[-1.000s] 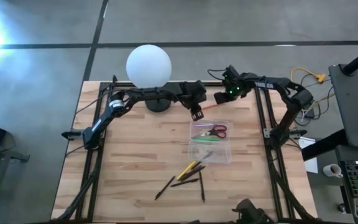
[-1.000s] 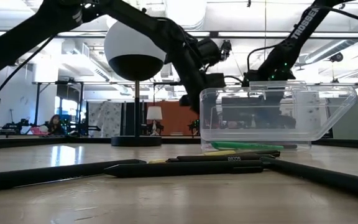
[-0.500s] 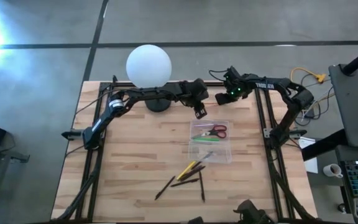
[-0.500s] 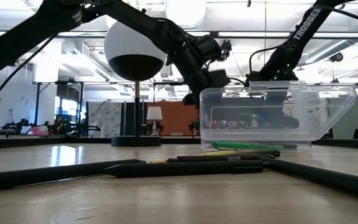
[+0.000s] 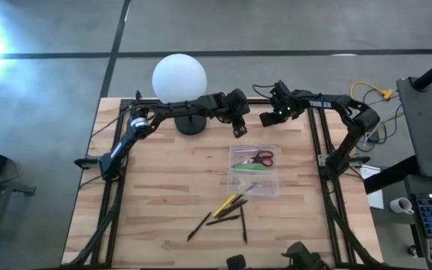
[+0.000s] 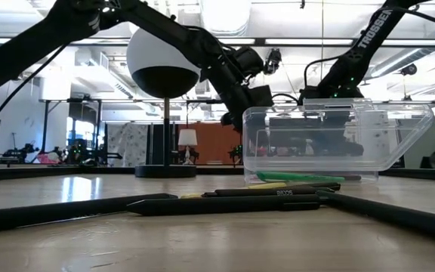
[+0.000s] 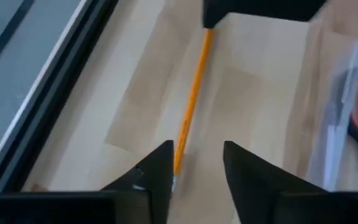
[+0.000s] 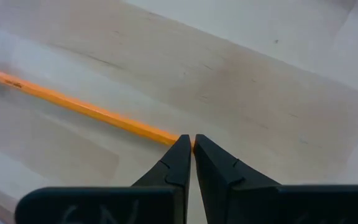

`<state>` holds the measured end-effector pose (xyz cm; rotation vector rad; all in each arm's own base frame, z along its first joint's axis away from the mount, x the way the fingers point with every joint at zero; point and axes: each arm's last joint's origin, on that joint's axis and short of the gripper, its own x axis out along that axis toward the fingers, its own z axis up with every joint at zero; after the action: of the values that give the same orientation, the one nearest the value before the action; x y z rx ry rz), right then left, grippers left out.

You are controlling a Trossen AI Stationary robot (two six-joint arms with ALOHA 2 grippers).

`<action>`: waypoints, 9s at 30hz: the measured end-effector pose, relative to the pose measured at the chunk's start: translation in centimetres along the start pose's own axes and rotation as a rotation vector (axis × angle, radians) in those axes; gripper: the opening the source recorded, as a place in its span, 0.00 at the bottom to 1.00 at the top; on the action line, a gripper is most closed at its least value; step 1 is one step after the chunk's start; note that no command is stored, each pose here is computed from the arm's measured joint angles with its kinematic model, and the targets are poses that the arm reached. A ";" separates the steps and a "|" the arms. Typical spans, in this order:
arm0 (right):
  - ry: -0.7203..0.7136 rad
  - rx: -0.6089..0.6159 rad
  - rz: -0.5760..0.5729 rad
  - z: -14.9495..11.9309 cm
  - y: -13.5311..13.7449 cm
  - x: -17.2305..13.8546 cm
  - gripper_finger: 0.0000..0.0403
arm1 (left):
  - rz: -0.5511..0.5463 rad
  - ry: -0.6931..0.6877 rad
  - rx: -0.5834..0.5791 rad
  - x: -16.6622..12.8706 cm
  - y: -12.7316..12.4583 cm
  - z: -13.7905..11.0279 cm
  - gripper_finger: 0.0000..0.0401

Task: Pick & place school supplies into a supply box
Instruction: Put the orange pencil into the supply box

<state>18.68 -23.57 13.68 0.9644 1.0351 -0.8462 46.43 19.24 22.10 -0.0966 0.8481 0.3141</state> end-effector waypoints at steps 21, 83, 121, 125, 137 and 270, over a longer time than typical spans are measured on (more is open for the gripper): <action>-0.092 0.025 0.133 -2.5 1.0 -6.1 0.04 | -0.024 0.051 0.026 1.0 -0.9 -1.5 0.48; -0.105 0.125 0.097 -5.7 2.0 -2.6 0.04 | -0.025 0.029 0.105 1.0 -0.7 -1.3 0.48; -0.076 0.129 0.039 -5.3 1.2 -1.0 0.04 | -0.025 0.032 0.078 1.0 -0.8 -1.3 0.48; -0.079 0.133 0.039 -5.3 1.1 -1.0 0.04 | -0.025 0.032 0.078 1.0 -0.8 -1.3 0.48; -0.086 0.148 0.034 -5.0 0.5 -1.1 0.04 | -0.025 0.032 0.078 1.0 -0.8 -1.3 0.48; -0.051 0.107 0.050 -5.0 0.4 -0.3 0.04 | -0.151 0.211 0.045 0.8 -2.3 -2.5 0.48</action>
<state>17.47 -18.71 13.00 1.0495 0.9253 -0.8872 45.80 16.75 19.79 -0.1529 1.0506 0.1439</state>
